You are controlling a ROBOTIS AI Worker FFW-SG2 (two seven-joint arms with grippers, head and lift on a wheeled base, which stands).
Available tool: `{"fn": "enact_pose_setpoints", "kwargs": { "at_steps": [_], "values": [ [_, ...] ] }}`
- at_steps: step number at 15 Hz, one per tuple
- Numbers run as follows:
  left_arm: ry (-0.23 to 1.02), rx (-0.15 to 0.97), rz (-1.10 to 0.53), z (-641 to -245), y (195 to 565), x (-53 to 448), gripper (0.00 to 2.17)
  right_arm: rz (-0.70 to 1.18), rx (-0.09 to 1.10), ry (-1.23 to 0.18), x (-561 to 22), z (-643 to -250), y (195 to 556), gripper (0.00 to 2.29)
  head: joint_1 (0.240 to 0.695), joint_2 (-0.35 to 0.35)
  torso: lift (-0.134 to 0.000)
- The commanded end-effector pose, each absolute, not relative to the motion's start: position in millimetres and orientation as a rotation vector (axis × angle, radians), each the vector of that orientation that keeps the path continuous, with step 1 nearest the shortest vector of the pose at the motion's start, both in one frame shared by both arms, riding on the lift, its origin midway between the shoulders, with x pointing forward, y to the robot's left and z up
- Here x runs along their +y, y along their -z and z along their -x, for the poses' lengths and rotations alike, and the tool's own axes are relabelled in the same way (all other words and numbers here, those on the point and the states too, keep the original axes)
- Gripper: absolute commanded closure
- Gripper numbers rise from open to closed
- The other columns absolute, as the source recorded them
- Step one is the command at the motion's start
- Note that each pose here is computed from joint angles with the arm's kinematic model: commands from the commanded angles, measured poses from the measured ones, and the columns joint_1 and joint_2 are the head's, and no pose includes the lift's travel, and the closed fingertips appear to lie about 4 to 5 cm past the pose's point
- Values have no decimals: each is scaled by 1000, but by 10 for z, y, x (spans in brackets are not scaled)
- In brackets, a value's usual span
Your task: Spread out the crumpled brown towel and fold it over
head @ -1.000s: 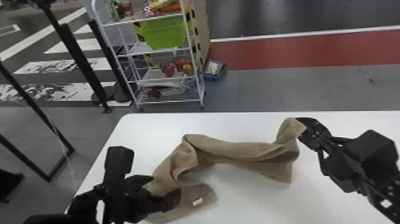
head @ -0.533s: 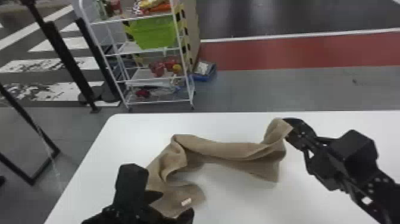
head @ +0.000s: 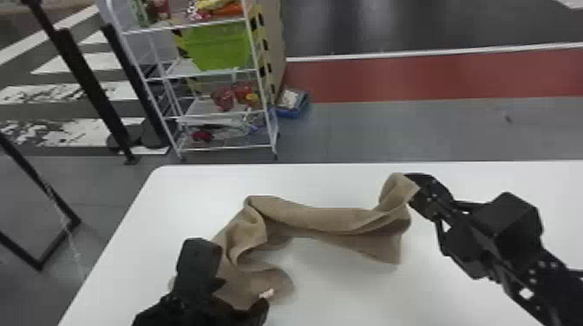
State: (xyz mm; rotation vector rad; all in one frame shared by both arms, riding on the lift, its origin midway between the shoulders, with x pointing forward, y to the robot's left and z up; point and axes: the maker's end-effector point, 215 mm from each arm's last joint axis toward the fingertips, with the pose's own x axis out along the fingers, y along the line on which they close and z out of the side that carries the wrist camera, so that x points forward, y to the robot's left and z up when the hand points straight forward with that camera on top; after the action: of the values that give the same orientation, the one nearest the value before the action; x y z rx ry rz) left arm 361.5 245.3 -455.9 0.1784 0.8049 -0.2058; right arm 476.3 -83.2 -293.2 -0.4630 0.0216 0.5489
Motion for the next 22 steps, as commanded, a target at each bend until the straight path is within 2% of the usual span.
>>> {"fn": "enact_pose_setpoints", "kwargs": {
  "at_steps": [1, 2, 4, 6, 8, 14, 19, 20, 21, 22],
  "values": [
    [186, 819, -173, -3651, 4614, 2562, 208, 455, 17, -551, -822, -4758, 2915, 2145, 695, 212, -122],
    [186, 833, -164, -3641, 4659, 2580, 215, 455, 17, -551, -822, -4758, 2915, 2145, 695, 219, -122],
    [199, 853, -163, -3637, 4708, 2618, 471, 454, 12, -550, -822, -4757, 2889, 2145, 695, 230, -122],
    [227, 867, -125, -3606, 4681, 2657, 1328, 451, 11, -551, -819, -4756, 2887, 2145, 695, 230, -122],
    [230, 858, -111, -3588, 4612, 2729, 2030, 454, 16, -545, -851, -4755, 2897, 2145, 695, 234, -122],
    [250, 742, 11, -3607, 3951, 3204, 2030, 457, 29, -542, -888, -4742, 2958, 2145, 695, 265, -122],
    [229, 759, 87, -3863, 4091, 3517, 2020, 545, 57, -585, -868, -4686, 3228, 2145, 695, 313, -122],
    [215, 769, 93, -3925, 4143, 3573, 1882, 579, 54, -598, -858, -4668, 3262, 2145, 695, 323, -122],
    [193, 785, 92, -3955, 4213, 3635, 1366, 609, 48, -632, -810, -4620, 3305, 2145, 695, 336, -122],
    [165, 792, 78, -3954, 4244, 3693, 532, 627, 42, -646, -785, -4596, 3329, 2145, 695, 341, -122]
  ]
}}
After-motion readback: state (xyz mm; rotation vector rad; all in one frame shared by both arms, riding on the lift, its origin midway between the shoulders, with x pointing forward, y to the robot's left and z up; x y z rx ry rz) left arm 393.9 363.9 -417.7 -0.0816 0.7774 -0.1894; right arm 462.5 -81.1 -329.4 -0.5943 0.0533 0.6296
